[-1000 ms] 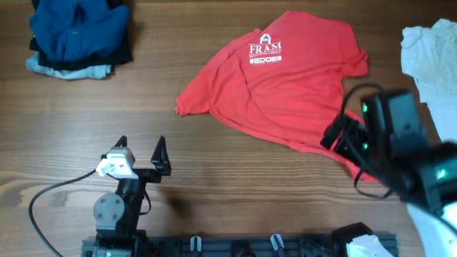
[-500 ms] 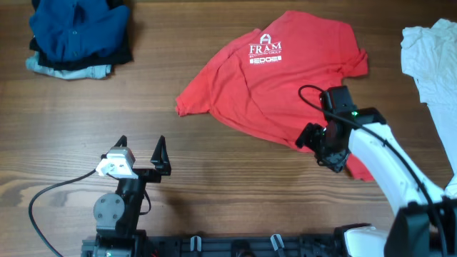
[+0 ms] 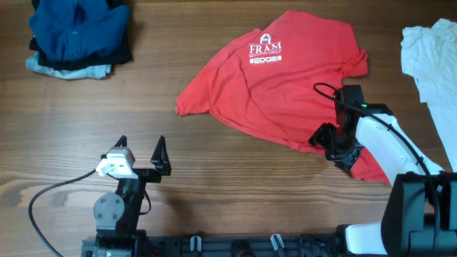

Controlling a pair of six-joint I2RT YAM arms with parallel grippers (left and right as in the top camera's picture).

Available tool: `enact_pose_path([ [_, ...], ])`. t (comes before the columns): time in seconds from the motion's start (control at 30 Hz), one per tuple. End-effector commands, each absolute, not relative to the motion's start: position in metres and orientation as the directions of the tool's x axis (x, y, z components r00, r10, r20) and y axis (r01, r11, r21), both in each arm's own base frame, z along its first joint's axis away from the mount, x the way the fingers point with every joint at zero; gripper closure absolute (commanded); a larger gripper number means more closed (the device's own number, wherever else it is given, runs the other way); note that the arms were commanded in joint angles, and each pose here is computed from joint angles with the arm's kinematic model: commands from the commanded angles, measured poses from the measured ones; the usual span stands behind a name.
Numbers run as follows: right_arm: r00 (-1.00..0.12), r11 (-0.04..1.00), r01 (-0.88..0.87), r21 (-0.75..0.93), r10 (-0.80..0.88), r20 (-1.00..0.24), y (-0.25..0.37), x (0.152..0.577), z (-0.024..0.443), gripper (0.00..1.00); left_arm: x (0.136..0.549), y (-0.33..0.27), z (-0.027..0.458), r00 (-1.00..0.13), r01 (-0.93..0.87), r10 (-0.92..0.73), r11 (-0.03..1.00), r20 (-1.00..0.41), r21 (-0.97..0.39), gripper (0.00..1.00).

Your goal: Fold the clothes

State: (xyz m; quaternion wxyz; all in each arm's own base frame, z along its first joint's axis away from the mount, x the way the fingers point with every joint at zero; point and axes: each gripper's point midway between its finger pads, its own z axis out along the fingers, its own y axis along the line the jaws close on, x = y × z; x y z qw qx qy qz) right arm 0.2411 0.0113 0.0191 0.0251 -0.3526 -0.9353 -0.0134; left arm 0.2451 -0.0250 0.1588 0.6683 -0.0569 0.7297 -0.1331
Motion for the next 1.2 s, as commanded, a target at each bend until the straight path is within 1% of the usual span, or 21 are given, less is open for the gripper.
enact_pose_path([
  [0.0,-0.749,0.752,0.658,-0.041,0.660,0.068,0.005,0.232,0.014,0.23,0.245,-0.022,0.157,-0.098,0.082,-0.247,0.963,-0.964,-0.255,0.00],
  [0.13,-0.748,0.751,0.659,-0.040,0.660,0.066,0.005,0.228,0.006,0.23,0.245,-0.022,0.157,-0.098,0.082,-0.247,0.963,-0.964,-0.255,0.00],
  [0.3,-0.744,0.745,0.667,-0.021,0.668,0.029,0.002,0.236,-0.004,0.25,0.245,-0.022,0.157,-0.098,0.082,-0.247,0.963,-0.964,-0.255,0.00],
  [0.37,-0.734,0.732,0.678,-0.073,0.680,0.005,-0.012,0.235,-0.009,0.25,0.245,-0.022,0.157,-0.098,0.083,-0.247,0.963,-0.964,-0.255,0.00],
  [0.53,-0.687,0.685,0.726,-0.056,0.727,-0.015,-0.029,0.241,-0.010,0.27,0.245,-0.022,0.157,-0.098,0.082,-0.247,0.963,-0.964,-0.255,0.00],
  [0.6,-0.681,0.679,0.732,-0.061,0.732,-0.019,-0.034,0.240,-0.010,0.28,0.245,-0.022,0.157,-0.098,0.083,-0.247,0.963,-0.964,-0.255,0.00],
  [0.67,-0.679,0.675,0.733,-0.081,0.733,-0.033,-0.038,0.239,-0.011,0.32,0.245,-0.022,0.157,-0.098,0.082,-0.247,0.963,-0.964,-0.255,0.00],
  [0.7,-0.675,0.671,0.736,-0.083,0.737,-0.030,-0.038,0.238,-0.011,0.43,0.245,-0.022,0.157,-0.098,0.082,-0.247,0.963,-0.964,-0.255,0.00],
  [0.73,-0.672,0.668,0.740,-0.086,0.741,-0.027,-0.038,0.236,-0.011,0.61,0.245,-0.022,0.157,-0.098,0.082,-0.247,0.963,-0.964,-0.255,0.00],
  [0.77,-0.671,0.667,0.740,-0.087,0.741,-0.026,-0.038,0.236,-0.011,0.77,0.245,-0.022,0.157,-0.098,0.082,-0.247,0.963,-0.964,-0.255,0.00],
  [0.8,-0.672,0.668,0.739,-0.088,0.740,-0.025,-0.038,0.236,-0.011,0.96,0.245,-0.022,0.157,-0.098,0.082,-0.247,0.963,-0.964,-0.255,0.00],
  [0.9,-0.648,0.643,0.758,-0.112,0.762,-0.009,-0.038,0.227,0.001,0.96,0.245,-0.022,0.157,-0.098,0.082,-0.247,0.963,-0.964,-0.255,0.00],
  [0.97,-0.631,0.627,0.773,-0.100,0.775,-0.021,-0.037,0.221,0.029,0.96,0.245,-0.022,0.157,-0.098,0.082,-0.247,0.963,-0.964,-0.255,0.00],
  [1.0,-0.602,0.598,0.797,-0.085,0.798,-0.031,-0.035,0.207,0.052,0.96,0.245,-0.022,0.157,-0.098,0.082,-0.247,0.963,-0.964,-0.255,0.00],
  [1.03,-0.588,0.584,0.808,-0.078,0.808,-0.041,-0.034,0.199,0.063,0.96,0.245,-0.022,0.157,-0.098,0.082,-0.247,0.963,-0.964,-0.255,0.00],
  [1.07,-0.586,0.583,0.811,-0.060,0.809,-0.058,-0.033,0.190,0.077,0.96,0.245,-0.022,0.157,-0.098,0.083,-0.247,0.963,-0.964,-0.255,0.00],
  [1.13,-0.566,0.570,0.822,-0.016,0.812,-0.140,-0.038,0.173,0.104,0.96,0.245,-0.022,0.157,-0.098,0.082,-0.247,0.963,-0.964,-0.255,0.00],
  [1.17,-0.554,0.565,0.824,0.042,0.819,-0.153,-0.033,0.170,0.114,0.95,0.245,-0.022,0.157,-0.098,0.083,-0.247,0.963,-0.964,-0.255,0.00],
])
